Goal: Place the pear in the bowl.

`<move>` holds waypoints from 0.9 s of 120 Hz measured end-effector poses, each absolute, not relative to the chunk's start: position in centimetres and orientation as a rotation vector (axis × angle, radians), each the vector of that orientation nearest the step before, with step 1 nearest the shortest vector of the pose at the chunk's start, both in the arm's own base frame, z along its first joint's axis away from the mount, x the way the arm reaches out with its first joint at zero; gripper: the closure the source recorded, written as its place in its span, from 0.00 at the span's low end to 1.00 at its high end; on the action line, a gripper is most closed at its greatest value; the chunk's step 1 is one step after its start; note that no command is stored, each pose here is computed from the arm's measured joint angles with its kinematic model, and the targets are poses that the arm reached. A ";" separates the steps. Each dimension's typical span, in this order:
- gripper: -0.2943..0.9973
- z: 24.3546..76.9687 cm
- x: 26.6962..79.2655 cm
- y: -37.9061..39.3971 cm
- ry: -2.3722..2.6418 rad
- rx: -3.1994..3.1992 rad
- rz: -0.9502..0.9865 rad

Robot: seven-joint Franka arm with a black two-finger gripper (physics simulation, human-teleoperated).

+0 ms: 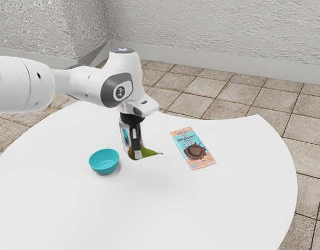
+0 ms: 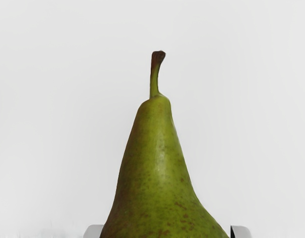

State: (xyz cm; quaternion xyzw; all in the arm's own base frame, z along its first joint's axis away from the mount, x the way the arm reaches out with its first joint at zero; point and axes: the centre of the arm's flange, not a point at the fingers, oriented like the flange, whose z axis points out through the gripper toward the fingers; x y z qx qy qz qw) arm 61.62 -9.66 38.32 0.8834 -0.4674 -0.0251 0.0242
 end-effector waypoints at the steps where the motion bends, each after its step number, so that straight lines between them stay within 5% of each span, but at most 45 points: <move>1: 0.69 38.6 61.5 -9.4 -1.443 2.736 -0.078; 47: 0.74 38.5 63.1 3.6 -1.288 2.858 -0.222; 108: 0.75 32.8 67.7 6.8 -1.318 2.886 -0.333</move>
